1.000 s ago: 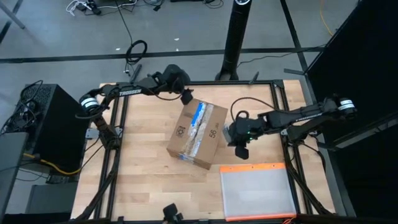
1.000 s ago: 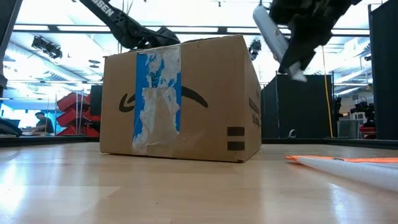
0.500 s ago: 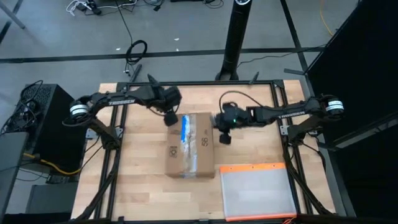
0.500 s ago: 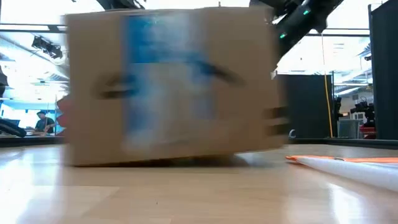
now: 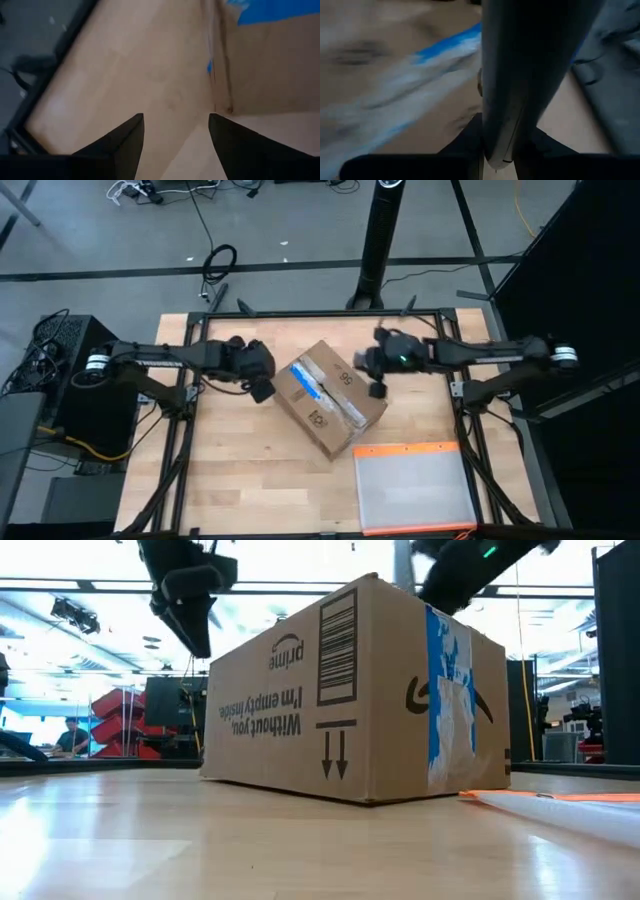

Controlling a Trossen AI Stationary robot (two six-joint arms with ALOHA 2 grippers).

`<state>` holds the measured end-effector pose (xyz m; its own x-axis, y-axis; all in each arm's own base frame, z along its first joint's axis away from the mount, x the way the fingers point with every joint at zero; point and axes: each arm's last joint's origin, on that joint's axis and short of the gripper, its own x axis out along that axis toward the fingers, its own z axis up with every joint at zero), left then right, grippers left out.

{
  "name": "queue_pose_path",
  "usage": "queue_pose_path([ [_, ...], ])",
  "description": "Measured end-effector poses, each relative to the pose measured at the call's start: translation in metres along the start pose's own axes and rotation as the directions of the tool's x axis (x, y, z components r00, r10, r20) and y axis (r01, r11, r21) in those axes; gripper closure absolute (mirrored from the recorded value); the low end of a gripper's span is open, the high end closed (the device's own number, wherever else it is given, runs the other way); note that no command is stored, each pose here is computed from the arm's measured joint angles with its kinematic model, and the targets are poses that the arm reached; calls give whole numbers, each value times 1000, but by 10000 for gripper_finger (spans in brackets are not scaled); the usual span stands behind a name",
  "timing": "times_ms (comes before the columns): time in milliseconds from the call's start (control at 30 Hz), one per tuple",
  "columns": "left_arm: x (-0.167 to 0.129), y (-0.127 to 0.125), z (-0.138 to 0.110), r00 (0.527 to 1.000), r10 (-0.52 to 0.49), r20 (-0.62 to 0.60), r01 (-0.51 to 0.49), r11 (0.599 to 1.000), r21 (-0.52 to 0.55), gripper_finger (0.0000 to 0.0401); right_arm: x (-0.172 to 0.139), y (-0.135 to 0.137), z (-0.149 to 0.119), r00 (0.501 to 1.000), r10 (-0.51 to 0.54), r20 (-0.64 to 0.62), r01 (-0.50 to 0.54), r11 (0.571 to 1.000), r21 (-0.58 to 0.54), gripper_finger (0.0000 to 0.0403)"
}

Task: Unpack boxes
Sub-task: Open the cardboard box using the cutter

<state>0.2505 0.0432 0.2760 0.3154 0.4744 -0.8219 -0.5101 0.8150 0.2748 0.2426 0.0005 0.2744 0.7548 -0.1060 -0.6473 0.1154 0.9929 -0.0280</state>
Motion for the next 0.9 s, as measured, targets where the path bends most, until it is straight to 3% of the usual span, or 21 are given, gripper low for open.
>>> queue_pose_path([
  [200,-4,-5,4,992,15,127,-16,1000,7,188,-33,27,-23,982,142,-127,-134,988,70,360],
  [333,14,13,6,997,38,69,-41,999,30,188,-29,49,-42,962,185,-202,-155,975,157,360],
  [467,20,27,3,998,60,2,-60,998,26,188,-14,54,-56,972,96,-213,-61,985,164,360],
  [633,19,20,2,988,-152,-30,153,987,45,188,7,36,-55,979,-147,-143,161,982,99,360],
  [900,3,-10,-14,944,-293,-148,297,955,0,188,10,-19,-30,959,-284,14,283,958,52,360],
])
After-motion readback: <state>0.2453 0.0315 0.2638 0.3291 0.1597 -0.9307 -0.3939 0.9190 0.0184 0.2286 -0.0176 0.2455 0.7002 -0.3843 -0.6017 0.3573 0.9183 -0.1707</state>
